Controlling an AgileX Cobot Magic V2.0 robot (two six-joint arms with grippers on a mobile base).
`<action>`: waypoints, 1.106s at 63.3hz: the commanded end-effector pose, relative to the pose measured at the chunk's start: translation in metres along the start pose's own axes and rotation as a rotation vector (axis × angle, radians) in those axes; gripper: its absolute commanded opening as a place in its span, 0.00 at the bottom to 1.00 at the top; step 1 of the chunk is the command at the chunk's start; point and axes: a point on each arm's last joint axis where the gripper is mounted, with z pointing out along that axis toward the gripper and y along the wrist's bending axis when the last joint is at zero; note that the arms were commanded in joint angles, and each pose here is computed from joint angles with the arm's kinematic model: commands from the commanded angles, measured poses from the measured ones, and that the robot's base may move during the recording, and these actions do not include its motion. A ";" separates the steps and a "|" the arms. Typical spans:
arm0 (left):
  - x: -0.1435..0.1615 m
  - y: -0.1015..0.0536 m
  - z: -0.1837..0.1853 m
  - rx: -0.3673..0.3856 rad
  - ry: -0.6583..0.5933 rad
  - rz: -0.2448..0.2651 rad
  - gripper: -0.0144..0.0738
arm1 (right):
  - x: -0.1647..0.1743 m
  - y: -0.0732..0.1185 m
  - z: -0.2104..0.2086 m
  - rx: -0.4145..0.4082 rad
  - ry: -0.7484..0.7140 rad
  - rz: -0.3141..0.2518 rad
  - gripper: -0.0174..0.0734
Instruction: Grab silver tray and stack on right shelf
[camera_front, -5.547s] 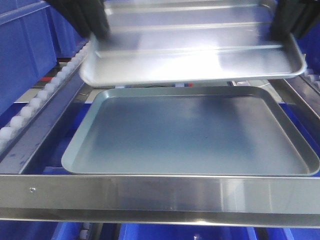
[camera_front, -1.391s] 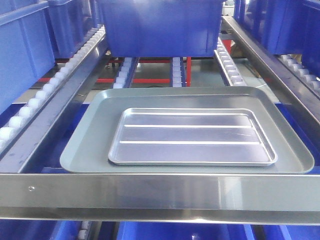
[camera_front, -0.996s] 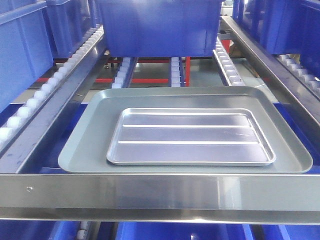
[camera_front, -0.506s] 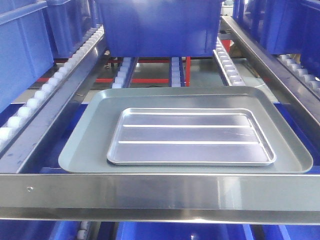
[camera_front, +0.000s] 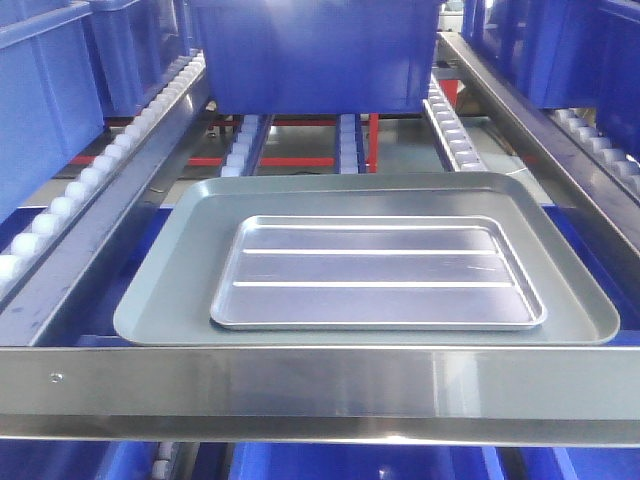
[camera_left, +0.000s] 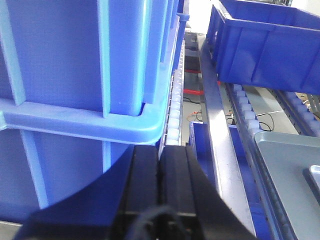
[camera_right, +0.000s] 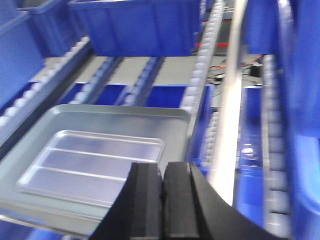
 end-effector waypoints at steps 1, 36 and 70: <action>-0.003 0.000 -0.001 0.002 -0.092 -0.010 0.05 | -0.013 0.001 -0.002 0.037 -0.098 -0.053 0.26; -0.003 0.000 -0.001 0.002 -0.090 -0.010 0.05 | 0.077 -0.017 0.026 0.246 -0.309 -0.061 0.26; -0.003 0.000 -0.001 0.002 -0.090 -0.010 0.05 | 0.077 -0.017 0.026 0.248 -0.309 -0.061 0.26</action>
